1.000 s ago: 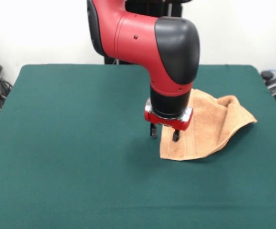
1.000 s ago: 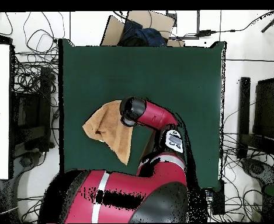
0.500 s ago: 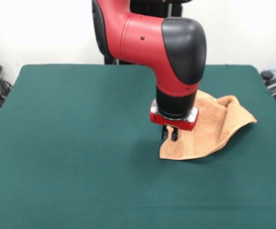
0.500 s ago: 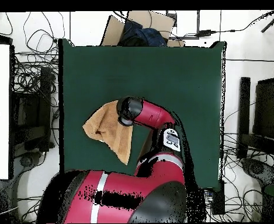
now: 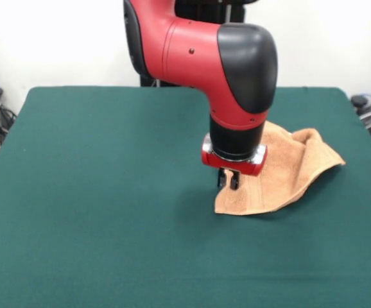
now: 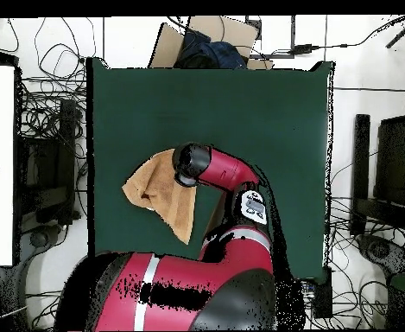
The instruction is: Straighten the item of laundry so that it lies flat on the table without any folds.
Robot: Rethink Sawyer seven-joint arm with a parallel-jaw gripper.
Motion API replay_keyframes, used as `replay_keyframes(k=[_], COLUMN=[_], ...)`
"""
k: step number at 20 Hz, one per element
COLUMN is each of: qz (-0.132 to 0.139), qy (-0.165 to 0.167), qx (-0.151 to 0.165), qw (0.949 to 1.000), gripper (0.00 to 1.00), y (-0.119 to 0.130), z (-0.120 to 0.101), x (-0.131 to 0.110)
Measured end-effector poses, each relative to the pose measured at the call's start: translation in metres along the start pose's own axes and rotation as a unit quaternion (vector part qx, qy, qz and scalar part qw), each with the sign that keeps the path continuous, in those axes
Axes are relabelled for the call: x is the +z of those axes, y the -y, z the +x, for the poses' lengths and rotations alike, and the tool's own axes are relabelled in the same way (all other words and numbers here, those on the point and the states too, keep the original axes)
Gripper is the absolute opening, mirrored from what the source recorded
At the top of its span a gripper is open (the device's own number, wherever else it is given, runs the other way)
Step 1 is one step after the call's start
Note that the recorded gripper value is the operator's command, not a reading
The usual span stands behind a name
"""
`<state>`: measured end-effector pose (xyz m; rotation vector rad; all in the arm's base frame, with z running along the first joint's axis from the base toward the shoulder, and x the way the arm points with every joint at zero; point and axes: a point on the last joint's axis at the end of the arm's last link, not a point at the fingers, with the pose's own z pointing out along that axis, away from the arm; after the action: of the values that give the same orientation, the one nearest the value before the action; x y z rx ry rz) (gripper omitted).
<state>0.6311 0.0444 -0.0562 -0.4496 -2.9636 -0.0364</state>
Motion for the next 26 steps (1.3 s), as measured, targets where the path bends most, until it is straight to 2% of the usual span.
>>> replay_keyframes(k=[6,7,9,24,25,26], qz=[0.003,0.004,0.009,0.009,0.007,0.008], qy=[0.001,0.002,0.002,0.005,0.005,0.008], qx=[0.001,0.001,0.003,-0.001,-0.002,-0.008], qw=[1.0,1.0,0.9999,0.9999,1.0,0.9999], gripper=[0.0,1.0,1.0,1.0,0.0,0.0], y=[0.003,0.004,0.011,0.004,0.002,-0.005], z=[0.0,0.0,0.0,0.0,0.0,0.001], x=[0.0,0.0,0.0,0.0,0.0,0.0])
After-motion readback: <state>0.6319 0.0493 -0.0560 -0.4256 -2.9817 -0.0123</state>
